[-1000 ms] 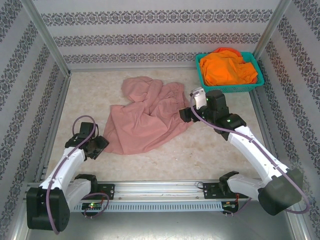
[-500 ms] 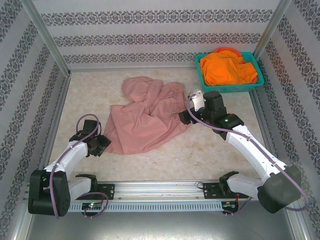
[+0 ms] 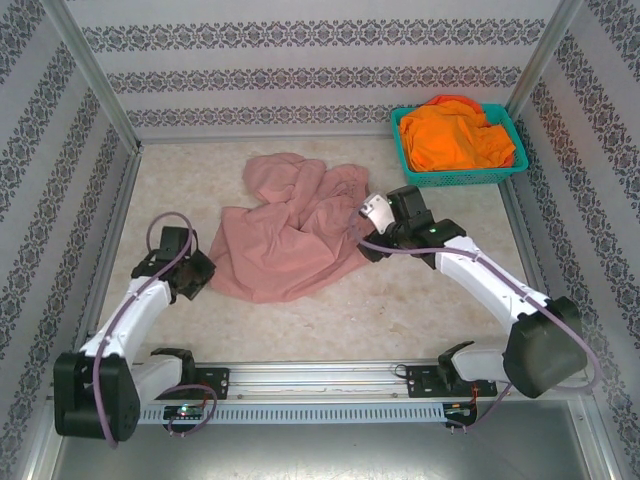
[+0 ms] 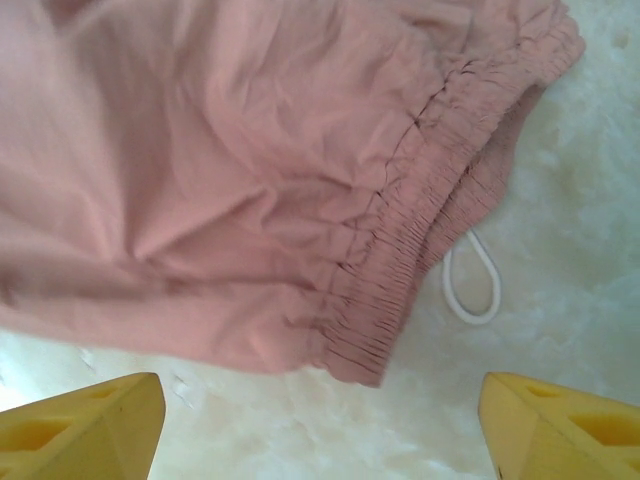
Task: Fold and stack the shorts
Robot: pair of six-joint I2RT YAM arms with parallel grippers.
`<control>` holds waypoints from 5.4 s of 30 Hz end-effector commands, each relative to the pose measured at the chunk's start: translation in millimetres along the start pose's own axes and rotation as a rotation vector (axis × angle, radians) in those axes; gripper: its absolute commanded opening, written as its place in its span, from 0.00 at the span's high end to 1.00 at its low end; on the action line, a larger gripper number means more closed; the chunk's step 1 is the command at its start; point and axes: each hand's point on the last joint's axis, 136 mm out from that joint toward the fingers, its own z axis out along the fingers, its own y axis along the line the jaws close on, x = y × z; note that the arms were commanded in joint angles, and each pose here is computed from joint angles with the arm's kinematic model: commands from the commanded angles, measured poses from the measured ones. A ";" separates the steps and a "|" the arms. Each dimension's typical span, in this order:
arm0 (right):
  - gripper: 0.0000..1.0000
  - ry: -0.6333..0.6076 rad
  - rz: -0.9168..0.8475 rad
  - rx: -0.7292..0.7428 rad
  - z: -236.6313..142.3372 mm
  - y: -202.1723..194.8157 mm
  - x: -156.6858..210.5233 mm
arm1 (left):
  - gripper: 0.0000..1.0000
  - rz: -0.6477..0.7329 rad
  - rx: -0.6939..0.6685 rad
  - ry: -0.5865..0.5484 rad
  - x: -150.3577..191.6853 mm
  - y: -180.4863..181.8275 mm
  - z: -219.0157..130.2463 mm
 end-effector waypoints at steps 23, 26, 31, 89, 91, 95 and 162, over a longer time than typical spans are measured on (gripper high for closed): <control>0.61 0.322 -0.676 0.096 106.3 -14.4 41.4 | 1.00 0.102 0.017 -0.074 -22.6 -18.5 -7.6; 0.78 0.271 -0.636 0.128 97.7 -18.0 26.7 | 1.00 0.115 0.019 -0.112 -34.9 -25.4 -18.3; 1.00 0.060 -0.527 0.222 40.4 -30.3 -41.0 | 1.00 0.130 0.053 -0.276 -83.9 -57.5 -72.7; 0.35 -0.158 0.578 0.401 -26.1 -153.9 -107.3 | 0.62 0.439 0.244 -0.735 -303.0 -345.0 -67.7; 0.29 -0.180 0.620 0.369 -27.3 -163.6 -122.7 | 0.38 0.442 0.256 -0.708 -301.0 -348.6 -66.7; 0.16 -0.267 0.636 0.290 -46.4 -152.5 -142.1 | 0.03 0.411 0.261 -0.651 -283.9 -335.0 -87.4; 0.92 0.470 1.015 -0.297 28.4 8.7 78.5 | 0.00 0.042 -0.081 -0.005 -54.3 -4.7 117.7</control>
